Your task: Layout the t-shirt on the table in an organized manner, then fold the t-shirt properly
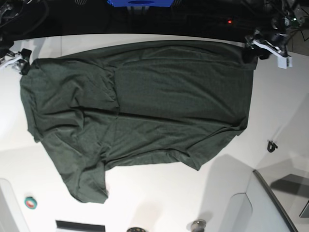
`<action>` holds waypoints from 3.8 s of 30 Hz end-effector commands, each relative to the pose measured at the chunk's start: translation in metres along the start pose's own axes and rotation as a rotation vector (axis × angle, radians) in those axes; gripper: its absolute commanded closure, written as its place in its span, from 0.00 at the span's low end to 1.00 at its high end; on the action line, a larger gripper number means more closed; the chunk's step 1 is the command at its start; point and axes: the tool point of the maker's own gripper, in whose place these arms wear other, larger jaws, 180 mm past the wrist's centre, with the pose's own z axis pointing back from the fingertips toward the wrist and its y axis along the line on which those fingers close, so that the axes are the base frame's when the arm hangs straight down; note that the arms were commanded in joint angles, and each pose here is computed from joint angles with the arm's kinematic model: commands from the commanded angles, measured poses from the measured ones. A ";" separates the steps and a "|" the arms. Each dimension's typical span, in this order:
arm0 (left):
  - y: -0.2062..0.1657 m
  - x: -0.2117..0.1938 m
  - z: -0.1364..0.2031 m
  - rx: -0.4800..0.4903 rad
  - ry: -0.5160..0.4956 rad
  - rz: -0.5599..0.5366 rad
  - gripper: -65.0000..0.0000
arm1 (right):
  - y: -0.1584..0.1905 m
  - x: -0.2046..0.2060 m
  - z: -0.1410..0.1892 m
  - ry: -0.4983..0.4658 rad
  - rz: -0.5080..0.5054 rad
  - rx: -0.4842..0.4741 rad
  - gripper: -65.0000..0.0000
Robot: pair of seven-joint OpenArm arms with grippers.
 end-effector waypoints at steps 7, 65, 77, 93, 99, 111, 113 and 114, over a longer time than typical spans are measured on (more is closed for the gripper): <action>0.006 -0.007 -0.009 -0.008 0.010 0.053 0.31 | -0.007 0.012 0.005 -0.042 0.008 -0.014 0.14; 0.017 0.008 -0.010 0.006 0.002 0.031 1.00 | 0.036 -0.031 -0.045 0.089 -0.233 0.223 0.29; 0.017 0.008 -0.010 0.007 0.003 0.032 1.00 | 0.032 -0.047 -0.041 0.126 -0.232 0.212 0.77; 0.019 0.020 0.003 0.020 -0.012 -0.033 1.00 | 0.023 -0.037 -0.015 0.186 -0.118 0.158 0.99; 0.013 0.029 0.010 0.023 0.017 -0.093 1.00 | 0.029 -0.039 -0.015 0.237 -0.105 0.163 0.99; 0.000 0.047 0.011 0.007 -0.021 -0.138 1.00 | 0.051 -0.011 -0.021 0.229 -0.230 0.088 0.99; -0.003 0.056 0.006 0.001 -0.040 -0.139 1.00 | 0.056 -0.006 -0.023 0.226 -0.248 0.088 0.99; -0.003 0.058 0.005 -0.001 -0.043 -0.137 1.00 | 0.056 -0.005 -0.024 0.225 -0.255 0.086 0.99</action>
